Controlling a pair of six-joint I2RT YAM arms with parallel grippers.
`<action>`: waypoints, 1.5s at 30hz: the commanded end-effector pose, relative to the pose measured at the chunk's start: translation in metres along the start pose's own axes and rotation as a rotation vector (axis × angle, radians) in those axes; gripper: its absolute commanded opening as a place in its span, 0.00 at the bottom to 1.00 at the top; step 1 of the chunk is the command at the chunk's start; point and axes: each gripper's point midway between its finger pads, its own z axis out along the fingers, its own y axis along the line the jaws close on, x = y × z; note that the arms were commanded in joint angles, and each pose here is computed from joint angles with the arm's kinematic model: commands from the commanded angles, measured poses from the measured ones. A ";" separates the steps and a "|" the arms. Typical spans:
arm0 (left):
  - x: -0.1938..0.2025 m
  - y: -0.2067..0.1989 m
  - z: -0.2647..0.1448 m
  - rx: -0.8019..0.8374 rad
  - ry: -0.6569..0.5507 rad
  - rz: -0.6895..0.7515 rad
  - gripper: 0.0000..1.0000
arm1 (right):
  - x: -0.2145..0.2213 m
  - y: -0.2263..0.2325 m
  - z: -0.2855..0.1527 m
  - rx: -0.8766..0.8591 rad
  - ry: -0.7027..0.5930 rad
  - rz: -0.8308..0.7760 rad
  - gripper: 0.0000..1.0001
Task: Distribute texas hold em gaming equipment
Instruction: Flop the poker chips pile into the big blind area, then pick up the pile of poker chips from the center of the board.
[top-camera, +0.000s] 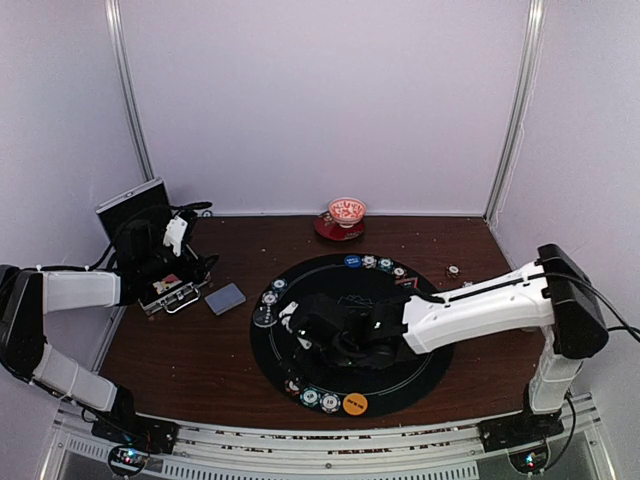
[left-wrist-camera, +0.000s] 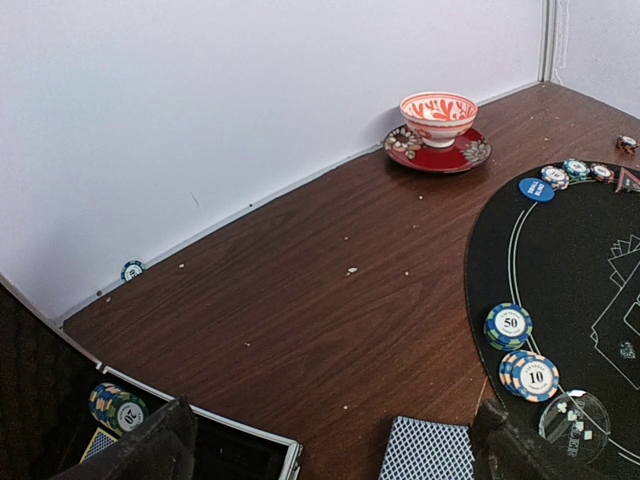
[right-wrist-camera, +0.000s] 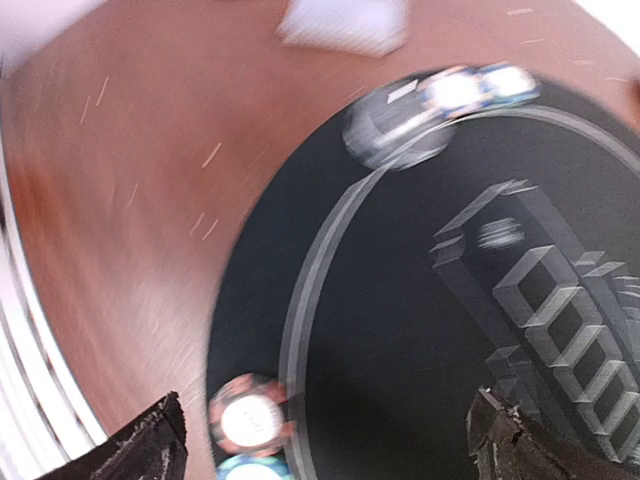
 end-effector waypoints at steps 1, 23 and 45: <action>-0.016 0.007 0.002 -0.019 -0.041 0.020 0.98 | -0.032 -0.080 -0.028 0.156 -0.112 0.217 1.00; -0.021 0.006 -0.003 -0.019 -0.055 0.022 0.98 | 0.065 -0.426 -0.109 0.906 -0.123 0.886 1.00; -0.017 0.007 0.001 -0.018 -0.045 0.021 0.98 | 0.126 -0.505 -0.067 0.912 -0.022 1.037 0.91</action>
